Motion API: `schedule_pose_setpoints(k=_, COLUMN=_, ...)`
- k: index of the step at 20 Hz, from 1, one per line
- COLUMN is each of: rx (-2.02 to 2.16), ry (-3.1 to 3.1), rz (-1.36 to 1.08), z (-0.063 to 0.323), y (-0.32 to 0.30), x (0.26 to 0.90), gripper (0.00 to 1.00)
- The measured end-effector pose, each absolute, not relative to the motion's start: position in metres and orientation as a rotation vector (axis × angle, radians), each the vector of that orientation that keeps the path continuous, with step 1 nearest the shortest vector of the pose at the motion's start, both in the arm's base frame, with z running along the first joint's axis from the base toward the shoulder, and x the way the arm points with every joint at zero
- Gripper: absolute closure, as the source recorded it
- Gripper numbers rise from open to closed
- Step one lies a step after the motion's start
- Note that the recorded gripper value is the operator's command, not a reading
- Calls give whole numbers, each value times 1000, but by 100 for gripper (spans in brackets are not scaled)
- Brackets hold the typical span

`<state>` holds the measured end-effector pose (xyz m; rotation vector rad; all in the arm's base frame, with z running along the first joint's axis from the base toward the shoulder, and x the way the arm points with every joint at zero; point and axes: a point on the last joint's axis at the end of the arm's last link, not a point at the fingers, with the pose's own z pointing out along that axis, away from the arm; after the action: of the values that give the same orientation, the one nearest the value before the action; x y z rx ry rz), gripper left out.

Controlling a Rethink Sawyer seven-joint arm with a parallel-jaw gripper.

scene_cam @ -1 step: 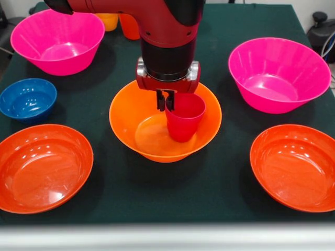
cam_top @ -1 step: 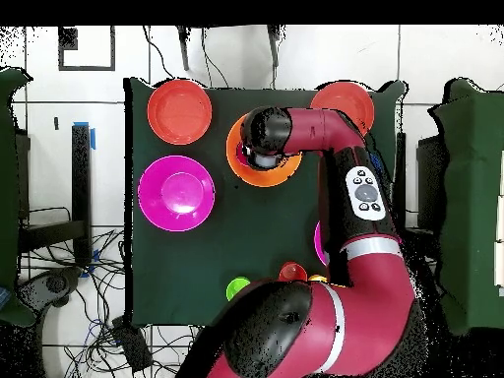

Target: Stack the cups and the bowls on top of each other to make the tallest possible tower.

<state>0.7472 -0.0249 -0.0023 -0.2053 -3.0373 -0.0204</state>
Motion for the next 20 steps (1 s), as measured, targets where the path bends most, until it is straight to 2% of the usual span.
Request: schedule_pose_setpoints(k=20, rx=-213, ry=-3037, rz=-21, z=-2, y=-29, x=747, gripper=100)
